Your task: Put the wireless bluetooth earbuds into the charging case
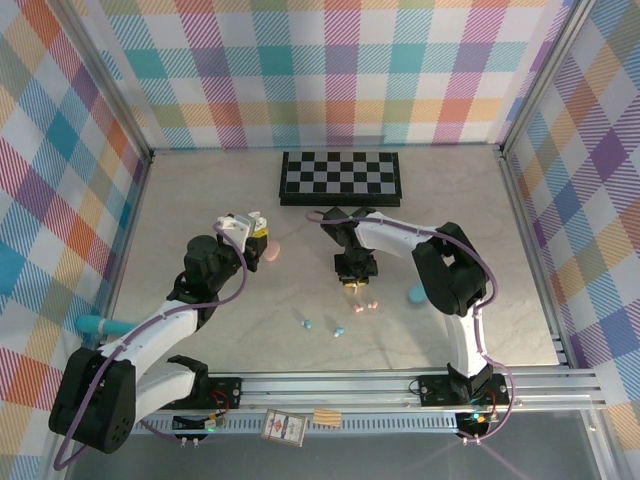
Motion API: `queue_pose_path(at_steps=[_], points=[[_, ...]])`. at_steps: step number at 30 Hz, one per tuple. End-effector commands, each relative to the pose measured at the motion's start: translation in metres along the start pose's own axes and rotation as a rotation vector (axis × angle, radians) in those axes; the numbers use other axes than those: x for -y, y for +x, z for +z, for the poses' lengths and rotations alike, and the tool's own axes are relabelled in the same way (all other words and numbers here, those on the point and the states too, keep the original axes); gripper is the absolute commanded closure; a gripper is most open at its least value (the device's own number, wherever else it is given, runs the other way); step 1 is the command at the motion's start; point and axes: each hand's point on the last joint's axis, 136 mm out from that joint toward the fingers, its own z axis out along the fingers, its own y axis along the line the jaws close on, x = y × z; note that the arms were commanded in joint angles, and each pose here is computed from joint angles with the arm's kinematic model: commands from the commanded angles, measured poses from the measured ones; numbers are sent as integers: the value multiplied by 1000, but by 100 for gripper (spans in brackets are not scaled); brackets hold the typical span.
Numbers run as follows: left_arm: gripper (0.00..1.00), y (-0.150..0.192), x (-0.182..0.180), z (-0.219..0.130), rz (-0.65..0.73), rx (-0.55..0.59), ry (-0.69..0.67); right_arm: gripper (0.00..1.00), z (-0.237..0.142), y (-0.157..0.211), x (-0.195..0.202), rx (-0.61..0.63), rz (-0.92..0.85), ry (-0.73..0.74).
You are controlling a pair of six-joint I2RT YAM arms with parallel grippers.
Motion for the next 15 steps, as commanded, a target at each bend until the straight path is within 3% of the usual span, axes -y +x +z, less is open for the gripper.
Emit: queue_pose_path(at_steps=[1, 15], points=[[100, -13, 16, 0, 30, 35, 60, 80, -29, -8, 6, 103, 6, -25], [100, -5, 107, 20, 31, -33, 339, 80, -140, -24, 12, 651, -68, -251]])
